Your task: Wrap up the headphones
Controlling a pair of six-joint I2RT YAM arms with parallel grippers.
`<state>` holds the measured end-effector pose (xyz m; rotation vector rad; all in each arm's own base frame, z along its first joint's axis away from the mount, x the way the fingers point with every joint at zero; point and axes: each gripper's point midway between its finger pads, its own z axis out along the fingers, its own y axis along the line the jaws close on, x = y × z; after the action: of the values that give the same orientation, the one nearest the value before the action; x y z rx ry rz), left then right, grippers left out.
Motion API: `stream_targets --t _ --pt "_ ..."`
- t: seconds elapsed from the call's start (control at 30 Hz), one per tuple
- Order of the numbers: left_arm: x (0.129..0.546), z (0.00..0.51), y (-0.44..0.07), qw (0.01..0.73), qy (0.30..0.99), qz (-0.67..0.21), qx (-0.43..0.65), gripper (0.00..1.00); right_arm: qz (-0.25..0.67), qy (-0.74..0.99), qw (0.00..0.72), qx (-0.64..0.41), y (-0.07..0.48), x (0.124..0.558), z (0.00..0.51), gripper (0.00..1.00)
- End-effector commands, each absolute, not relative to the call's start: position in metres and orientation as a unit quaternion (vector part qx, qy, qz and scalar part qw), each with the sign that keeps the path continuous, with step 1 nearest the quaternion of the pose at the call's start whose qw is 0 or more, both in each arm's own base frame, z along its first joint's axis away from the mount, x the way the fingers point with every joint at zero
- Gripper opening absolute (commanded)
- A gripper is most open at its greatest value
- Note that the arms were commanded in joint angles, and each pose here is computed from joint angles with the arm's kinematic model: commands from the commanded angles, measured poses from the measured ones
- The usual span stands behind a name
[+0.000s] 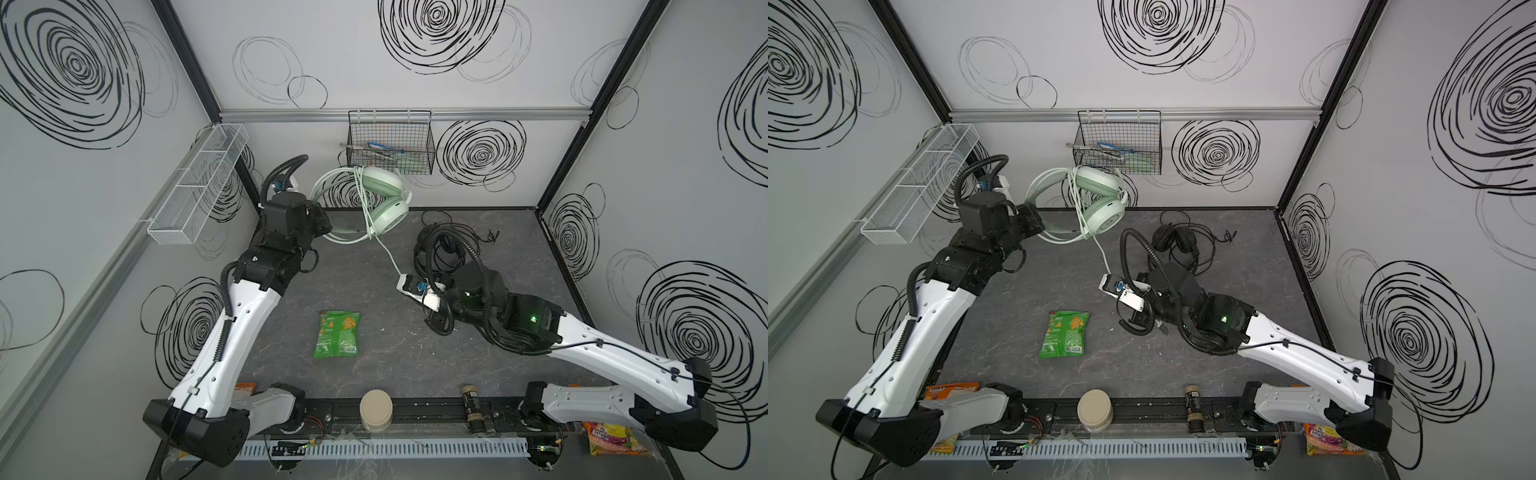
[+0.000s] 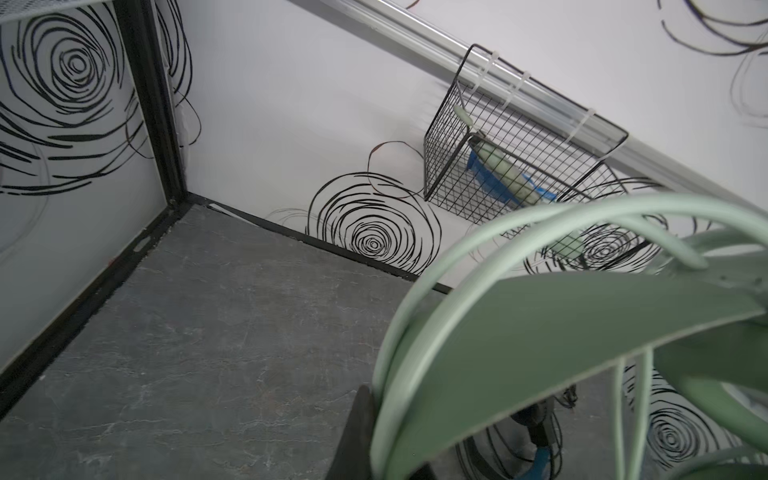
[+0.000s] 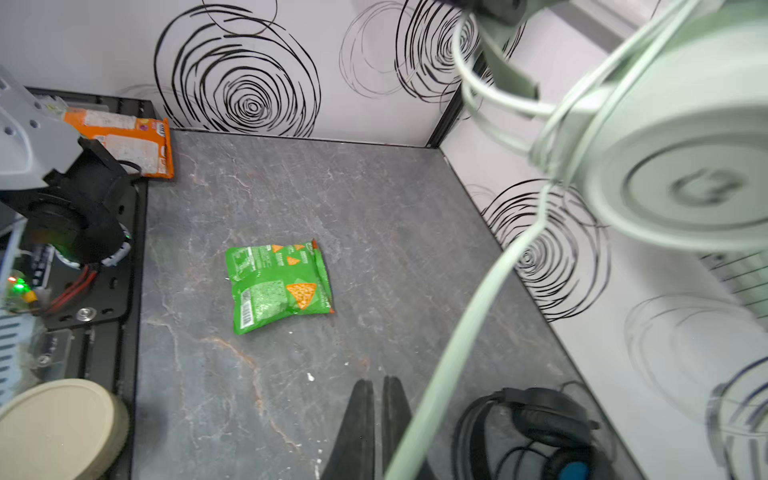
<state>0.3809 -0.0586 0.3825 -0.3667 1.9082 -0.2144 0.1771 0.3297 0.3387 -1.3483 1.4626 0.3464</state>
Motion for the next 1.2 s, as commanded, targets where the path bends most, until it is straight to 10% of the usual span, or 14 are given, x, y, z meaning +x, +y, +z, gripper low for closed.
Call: stream_targets --t 0.0,0.63,1.17 --pt "0.389 0.414 -0.05 0.607 0.779 -0.022 -0.153 0.0 0.038 0.593 0.532 -0.603 0.318 0.188 0.346 0.0" --pt "0.365 0.31 -0.095 0.47 0.877 0.063 0.08 0.0 -0.218 0.553 0.558 -0.578 0.313 0.256 0.374 0.0" --pt "0.273 0.258 -0.207 0.381 0.851 -0.119 0.342 0.0 -0.243 0.58 0.571 -0.528 0.267 0.275 0.368 0.06"
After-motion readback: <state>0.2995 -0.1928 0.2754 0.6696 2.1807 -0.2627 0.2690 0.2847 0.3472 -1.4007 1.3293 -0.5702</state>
